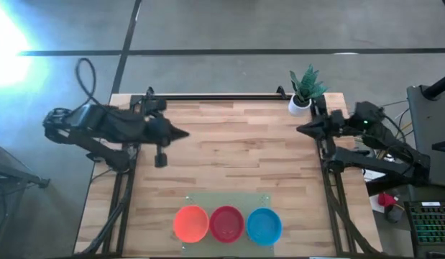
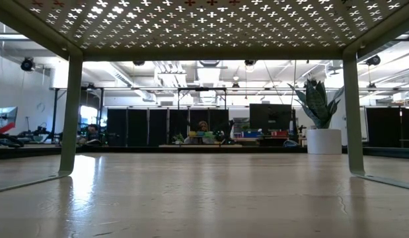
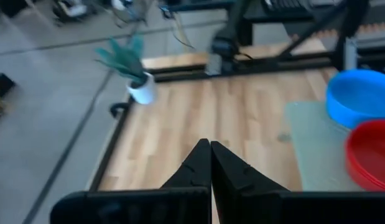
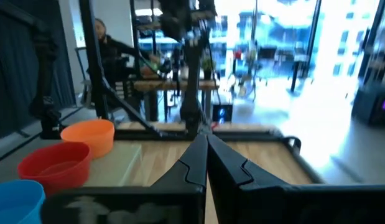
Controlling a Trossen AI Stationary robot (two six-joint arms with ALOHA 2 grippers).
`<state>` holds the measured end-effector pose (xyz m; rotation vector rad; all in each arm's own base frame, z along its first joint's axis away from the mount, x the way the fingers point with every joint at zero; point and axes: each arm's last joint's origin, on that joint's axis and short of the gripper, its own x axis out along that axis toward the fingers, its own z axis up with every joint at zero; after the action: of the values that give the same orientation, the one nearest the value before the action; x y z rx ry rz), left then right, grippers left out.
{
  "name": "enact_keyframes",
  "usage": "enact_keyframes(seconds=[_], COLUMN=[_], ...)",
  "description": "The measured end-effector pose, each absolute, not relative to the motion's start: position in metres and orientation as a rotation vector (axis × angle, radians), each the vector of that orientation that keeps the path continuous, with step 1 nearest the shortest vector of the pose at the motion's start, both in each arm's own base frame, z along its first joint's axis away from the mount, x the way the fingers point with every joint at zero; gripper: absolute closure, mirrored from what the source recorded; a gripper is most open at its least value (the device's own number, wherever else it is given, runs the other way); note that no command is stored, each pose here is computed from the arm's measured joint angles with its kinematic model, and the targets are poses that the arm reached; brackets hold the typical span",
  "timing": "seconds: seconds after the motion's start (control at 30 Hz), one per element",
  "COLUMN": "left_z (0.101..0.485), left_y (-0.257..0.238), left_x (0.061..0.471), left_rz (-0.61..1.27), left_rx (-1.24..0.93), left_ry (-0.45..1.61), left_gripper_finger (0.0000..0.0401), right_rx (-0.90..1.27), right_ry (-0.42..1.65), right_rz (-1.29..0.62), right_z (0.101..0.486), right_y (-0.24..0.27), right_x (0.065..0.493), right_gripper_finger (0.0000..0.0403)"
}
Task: Pick & Place Mini bowls
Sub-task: Return to Home Position
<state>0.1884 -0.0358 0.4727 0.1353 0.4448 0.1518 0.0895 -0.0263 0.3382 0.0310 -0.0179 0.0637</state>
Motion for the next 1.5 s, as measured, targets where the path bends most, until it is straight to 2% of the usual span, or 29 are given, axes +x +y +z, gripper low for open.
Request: enact_keyframes(seconds=[0.37,1.03,1.5], left_z=[0.457,0.416,0.402], left_y=[-0.008,0.005,0.012], left_x=[0.137,0.056,0.006], left_rz=[0.27,0.316,0.336], left_rx=[0.082,-0.011,-0.005], left_ry=[0.241,-0.054,-0.176], left_gripper_finger=[0.0401,0.0401,0.0401], right_rx=[-0.082,-0.176,-0.183], right_ry=[-0.186,-0.295,-0.287], right_rz=[0.062,0.002,-0.023], right_z=[0.347,0.339,0.338], right_y=[-0.007,0.012,0.012], right_x=[0.047,0.003,0.003], right_gripper_finger=[0.0394,0.0394,0.0394])
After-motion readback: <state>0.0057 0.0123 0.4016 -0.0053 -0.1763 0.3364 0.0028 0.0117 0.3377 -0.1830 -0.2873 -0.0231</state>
